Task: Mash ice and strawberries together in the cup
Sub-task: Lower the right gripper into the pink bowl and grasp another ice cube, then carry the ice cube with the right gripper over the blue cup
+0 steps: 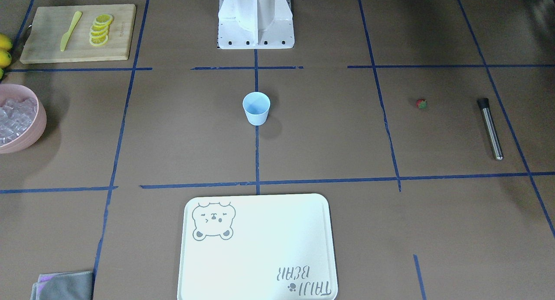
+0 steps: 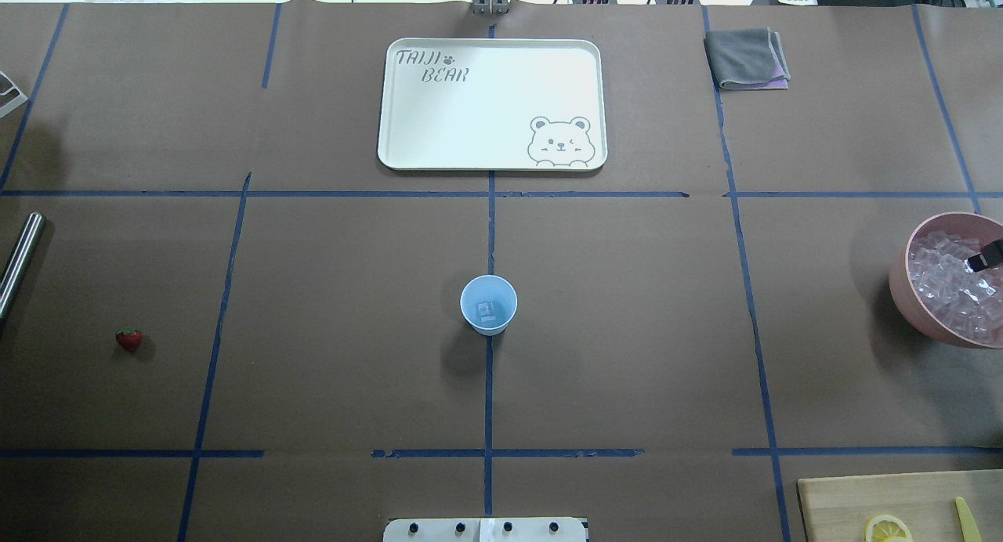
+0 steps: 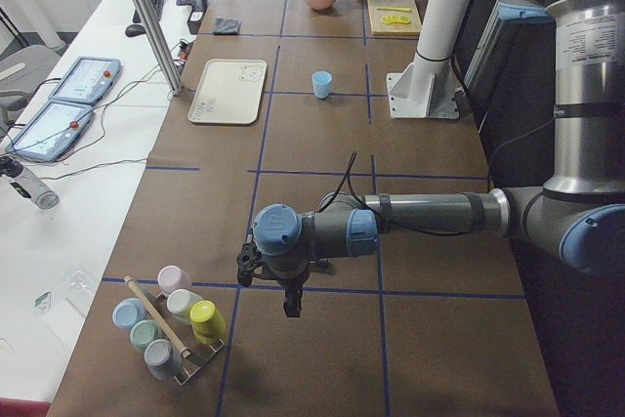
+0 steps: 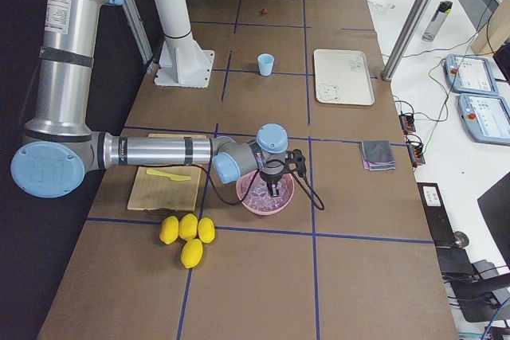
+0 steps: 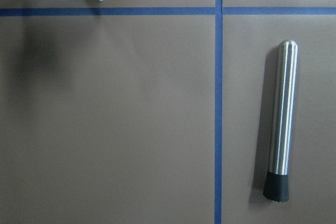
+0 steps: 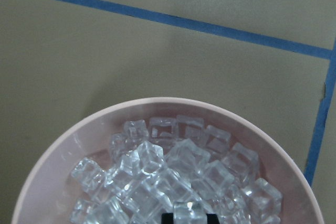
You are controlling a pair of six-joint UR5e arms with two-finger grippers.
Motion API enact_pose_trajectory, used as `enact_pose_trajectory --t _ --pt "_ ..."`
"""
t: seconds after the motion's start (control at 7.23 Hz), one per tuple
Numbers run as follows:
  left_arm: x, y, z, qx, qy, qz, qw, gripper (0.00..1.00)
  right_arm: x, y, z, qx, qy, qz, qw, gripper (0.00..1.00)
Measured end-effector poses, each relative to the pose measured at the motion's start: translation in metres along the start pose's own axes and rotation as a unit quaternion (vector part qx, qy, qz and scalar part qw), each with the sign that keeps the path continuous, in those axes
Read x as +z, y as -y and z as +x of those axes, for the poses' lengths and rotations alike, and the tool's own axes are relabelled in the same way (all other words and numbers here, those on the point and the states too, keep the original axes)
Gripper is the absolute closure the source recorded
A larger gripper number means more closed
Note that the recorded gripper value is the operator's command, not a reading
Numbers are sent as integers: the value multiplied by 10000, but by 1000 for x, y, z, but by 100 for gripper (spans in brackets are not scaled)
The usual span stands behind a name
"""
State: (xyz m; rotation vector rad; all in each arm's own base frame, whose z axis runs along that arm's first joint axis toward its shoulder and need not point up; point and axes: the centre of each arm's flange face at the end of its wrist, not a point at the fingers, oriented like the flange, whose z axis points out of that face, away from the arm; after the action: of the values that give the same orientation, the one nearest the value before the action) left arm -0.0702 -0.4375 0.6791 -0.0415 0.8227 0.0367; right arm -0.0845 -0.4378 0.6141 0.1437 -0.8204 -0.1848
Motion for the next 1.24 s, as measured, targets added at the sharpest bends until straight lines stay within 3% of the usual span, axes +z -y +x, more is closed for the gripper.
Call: enact_pose_trajectory --t 0.41,0.69,0.97,1.24 --pt "-1 1 1 5 -5 6 10000 0 -72 35 -51 79 112 274 9995 98" --pt "-2 2 2 14 -4 20 10000 0 -98 65 -98 20 195 406 9990 95" --pt "-4 5 4 31 -4 36 10000 0 -104 108 -168 -178 285 255 9991 95" --pt "-3 4 3 21 -15 28 10000 0 -106 130 -256 75 270 49 9996 94"
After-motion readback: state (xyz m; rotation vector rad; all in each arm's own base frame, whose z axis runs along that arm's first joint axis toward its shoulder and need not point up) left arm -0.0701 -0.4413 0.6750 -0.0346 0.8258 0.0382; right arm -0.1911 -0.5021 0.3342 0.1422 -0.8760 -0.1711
